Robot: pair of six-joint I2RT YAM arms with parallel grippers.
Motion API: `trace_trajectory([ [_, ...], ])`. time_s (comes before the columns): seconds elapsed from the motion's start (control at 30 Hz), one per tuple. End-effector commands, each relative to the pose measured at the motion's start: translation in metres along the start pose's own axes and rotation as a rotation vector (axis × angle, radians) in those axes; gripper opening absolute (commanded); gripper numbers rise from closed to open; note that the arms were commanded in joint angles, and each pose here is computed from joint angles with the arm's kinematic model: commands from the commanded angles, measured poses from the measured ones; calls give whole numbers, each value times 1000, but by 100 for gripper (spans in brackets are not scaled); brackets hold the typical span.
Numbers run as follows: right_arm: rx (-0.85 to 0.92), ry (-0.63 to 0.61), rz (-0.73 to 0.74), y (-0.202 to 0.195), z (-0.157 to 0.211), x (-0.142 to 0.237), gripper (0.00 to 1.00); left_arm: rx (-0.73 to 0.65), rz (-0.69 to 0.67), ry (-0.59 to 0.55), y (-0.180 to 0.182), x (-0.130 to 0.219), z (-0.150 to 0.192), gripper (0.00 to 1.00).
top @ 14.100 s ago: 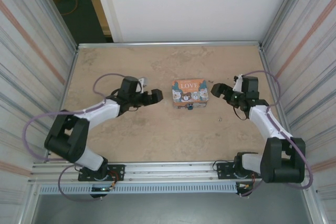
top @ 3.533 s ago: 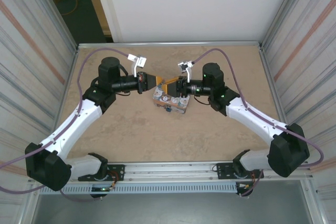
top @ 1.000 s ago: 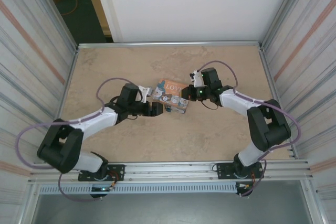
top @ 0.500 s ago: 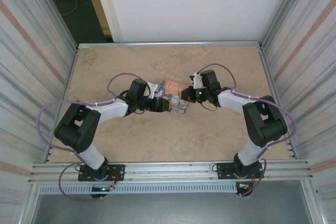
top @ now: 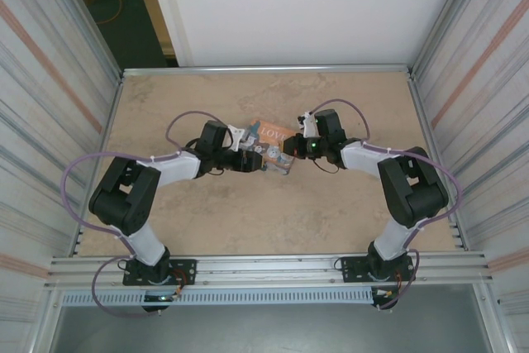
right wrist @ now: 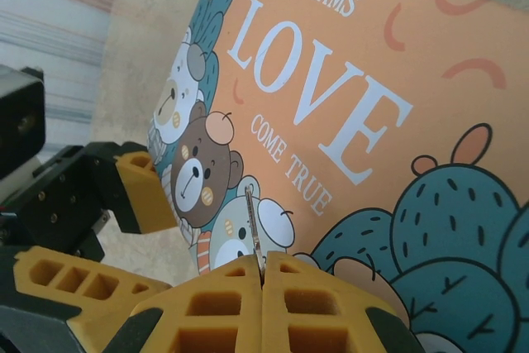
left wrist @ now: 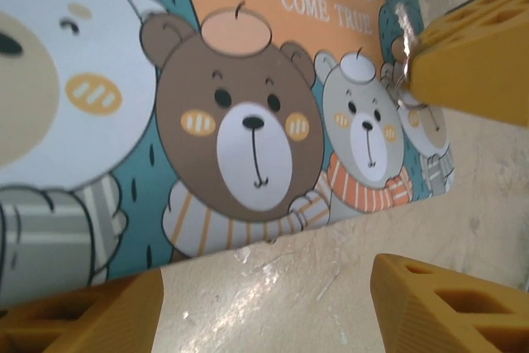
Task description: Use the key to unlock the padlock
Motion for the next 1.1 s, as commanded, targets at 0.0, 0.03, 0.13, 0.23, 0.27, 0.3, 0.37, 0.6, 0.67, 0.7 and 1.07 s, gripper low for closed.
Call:
trace_trajectory([
  [0.0, -72, 40, 76, -21, 10, -15, 0, -44, -23, -19, 0, 7, 3, 68],
  [0.03, -72, 37, 76, -21, 9, -16, 0, -44, -26, -21, 1, 7, 4, 68],
  [0.13, -75, 26, 70, -19, 7, -18, 0, -53, -37, -33, 2, 6, 5, 68],
  [0.23, -71, 21, 76, -18, 5, -18, 0, -74, -62, -46, 3, 4, 6, 68],
  [0.27, -69, 21, 79, -18, 4, -19, 0, -90, -73, -50, 2, 3, 7, 68],
  [0.3, -67, 21, 82, -18, 4, -19, 0, -107, -98, -57, 2, 2, 8, 68],
  [0.37, -62, 21, 87, -17, 3, -19, 0, -143, -130, -67, -1, -1, 10, 68],
  [0.6, -52, 28, 114, -15, 5, -23, 0, -194, -192, -90, -4, -13, 12, 69],
  [0.67, -46, 29, 123, -15, 6, -23, 0, -189, -204, -104, -2, -15, 11, 69],
  [0.7, -45, 32, 129, -15, 6, -22, 0, -188, -205, -109, -1, -16, 10, 69],
  [1.07, -43, 42, 136, -15, 8, -26, 0, -182, -187, -75, 4, -35, 8, 63],
])
Point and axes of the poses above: each hand's point on the last joint's axis, 136 mm out from that joint toward the fingers, its own x axis back along the fingers, its own y axis along the line the jaws close on, z = x × y, the point moved 6 cm from there along x, back along the fingers, and after that the axes turned 6 degrees about -x, right-handed, at the moved point
